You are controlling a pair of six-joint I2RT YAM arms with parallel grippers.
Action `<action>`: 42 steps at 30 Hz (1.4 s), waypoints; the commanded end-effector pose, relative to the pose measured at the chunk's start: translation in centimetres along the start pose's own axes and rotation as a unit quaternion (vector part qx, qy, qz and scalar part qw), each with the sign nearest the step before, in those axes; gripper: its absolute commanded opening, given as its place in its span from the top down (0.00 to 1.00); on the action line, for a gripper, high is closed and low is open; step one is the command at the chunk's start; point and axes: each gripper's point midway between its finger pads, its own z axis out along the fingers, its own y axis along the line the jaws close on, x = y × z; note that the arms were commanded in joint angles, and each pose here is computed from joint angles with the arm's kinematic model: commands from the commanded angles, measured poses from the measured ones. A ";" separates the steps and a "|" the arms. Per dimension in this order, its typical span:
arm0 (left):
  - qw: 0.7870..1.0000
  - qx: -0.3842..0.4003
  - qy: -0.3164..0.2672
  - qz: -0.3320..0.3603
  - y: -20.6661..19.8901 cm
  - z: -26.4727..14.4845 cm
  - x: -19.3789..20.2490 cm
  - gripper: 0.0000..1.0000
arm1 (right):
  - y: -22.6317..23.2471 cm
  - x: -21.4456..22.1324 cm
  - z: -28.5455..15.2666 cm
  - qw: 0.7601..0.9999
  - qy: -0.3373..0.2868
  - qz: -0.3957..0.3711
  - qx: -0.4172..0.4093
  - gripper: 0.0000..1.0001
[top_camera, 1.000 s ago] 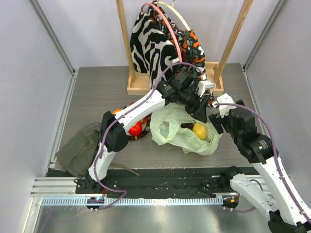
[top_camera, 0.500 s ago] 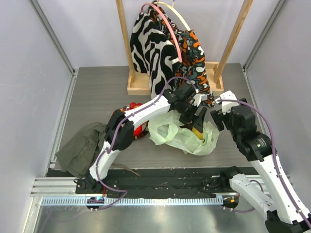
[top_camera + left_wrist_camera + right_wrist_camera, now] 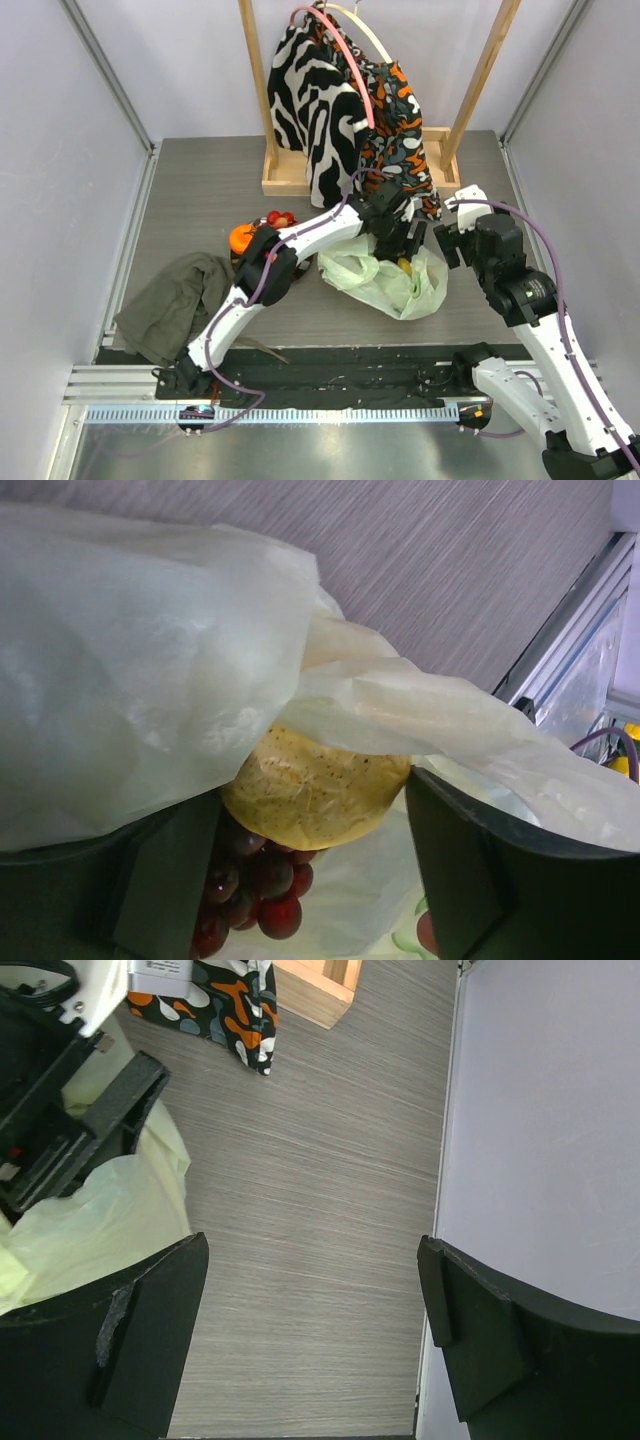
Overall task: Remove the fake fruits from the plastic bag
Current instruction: Take out the fake fruit from the plastic bag, then place the fake fruit on the plate.
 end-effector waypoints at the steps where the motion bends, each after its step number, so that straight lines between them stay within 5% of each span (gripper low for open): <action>1: 0.998 0.039 -0.041 0.034 -1.9 0.7 -2.8 0.30 | 0.1 -0.7 0.0 1.000 -0.012 0.019 -0.005 0.07; 8: 0.991 0.074 -0.062 0.090 -4.0 -3.4 -4.3 0.79 | -0.1 -1.6 0.3 1.000 -0.016 0.020 -0.006 0.07; 16: 0.980 0.080 -0.073 0.170 -5.5 -13.7 -4.2 0.98 | -0.6 -3.1 0.5 1.000 -0.024 0.004 -0.004 0.07; 23: 0.975 0.048 -0.006 0.219 -3.1 -19.9 -0.2 1.00 | -0.6 -4.4 1.2 1.000 -0.024 -0.006 -0.012 0.08; 28: 0.953 -0.077 0.026 0.293 1.0 -23.0 1.0 1.00 | 0.3 -5.6 1.4 0.999 -0.032 -0.010 -0.042 0.08; 33: 0.960 -0.007 -0.031 0.277 -1.6 -28.2 0.5 1.00 | 1.0 -5.9 1.2 0.997 -0.030 -0.010 -0.068 0.08; 36: 0.957 -0.079 -0.073 0.269 0.8 -33.7 0.9 1.00 | 1.0 -6.4 1.3 0.997 -0.036 -0.010 -0.070 0.08; 38: 0.954 -0.163 -0.058 0.244 6.5 -36.1 2.8 1.00 | 1.2 -6.6 1.5 0.997 -0.039 -0.006 -0.072 0.08; 42: 0.944 -0.231 -0.051 0.232 11.7 -40.7 9.5 1.00 | 2.2 -7.0 2.2 0.995 -0.045 0.006 -0.092 0.08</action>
